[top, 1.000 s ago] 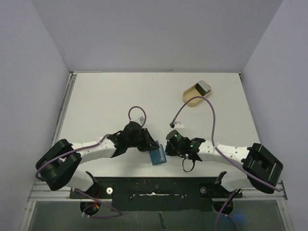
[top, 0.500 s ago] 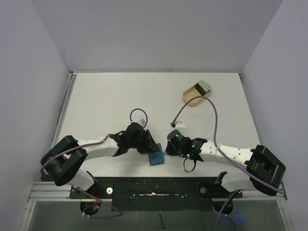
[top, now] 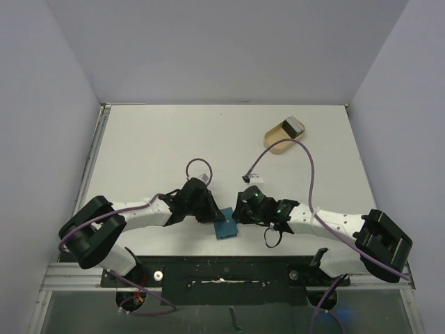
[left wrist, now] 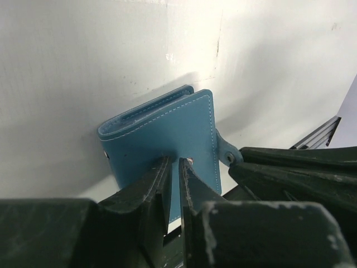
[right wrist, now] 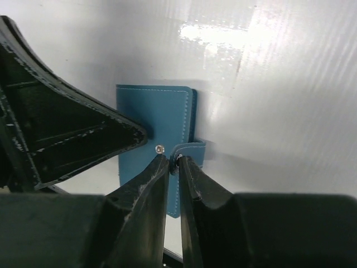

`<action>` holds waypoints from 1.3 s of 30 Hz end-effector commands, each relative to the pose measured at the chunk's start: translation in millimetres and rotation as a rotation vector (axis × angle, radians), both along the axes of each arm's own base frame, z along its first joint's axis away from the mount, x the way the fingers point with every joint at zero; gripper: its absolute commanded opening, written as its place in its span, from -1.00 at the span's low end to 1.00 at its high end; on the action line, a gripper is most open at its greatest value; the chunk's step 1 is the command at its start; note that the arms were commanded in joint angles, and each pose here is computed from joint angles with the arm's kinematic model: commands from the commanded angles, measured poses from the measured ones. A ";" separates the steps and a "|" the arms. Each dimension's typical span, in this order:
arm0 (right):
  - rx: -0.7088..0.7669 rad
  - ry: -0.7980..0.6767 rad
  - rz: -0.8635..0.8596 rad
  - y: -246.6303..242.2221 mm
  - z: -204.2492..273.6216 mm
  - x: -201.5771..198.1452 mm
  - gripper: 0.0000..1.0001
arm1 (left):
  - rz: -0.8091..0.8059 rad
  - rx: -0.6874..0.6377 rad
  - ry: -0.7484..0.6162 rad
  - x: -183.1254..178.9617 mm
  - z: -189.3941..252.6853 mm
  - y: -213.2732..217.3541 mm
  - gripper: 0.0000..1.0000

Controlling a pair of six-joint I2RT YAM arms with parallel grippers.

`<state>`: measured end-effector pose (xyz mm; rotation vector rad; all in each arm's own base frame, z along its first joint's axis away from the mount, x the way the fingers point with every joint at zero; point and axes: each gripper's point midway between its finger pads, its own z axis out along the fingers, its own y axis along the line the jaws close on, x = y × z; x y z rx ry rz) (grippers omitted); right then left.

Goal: Put the credit cards into the card holder
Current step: Close the card holder at the center of the board.

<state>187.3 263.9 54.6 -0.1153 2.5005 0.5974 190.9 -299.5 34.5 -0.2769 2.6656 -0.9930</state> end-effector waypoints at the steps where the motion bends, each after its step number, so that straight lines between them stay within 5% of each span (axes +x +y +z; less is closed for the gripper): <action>1: 0.132 -0.037 0.050 34.1 22.8 9.0 -0.66 | 0.004 0.000 -0.024 8.3 4.8 -2.4 -0.78; 17: 0.065 0.062 0.046 30.1 -17.8 -1.9 -0.73 | 0.115 -0.061 -0.044 23.0 39.7 32.1 -0.28; 28: 0.063 -0.026 0.045 24.2 33.2 9.9 -0.54 | 0.083 -0.018 0.008 12.2 12.4 43.2 -0.15; 39: 0.204 -0.009 0.012 3.6 36.0 12.1 -0.37 | -0.064 -0.240 -0.078 27.4 55.3 -4.4 -0.74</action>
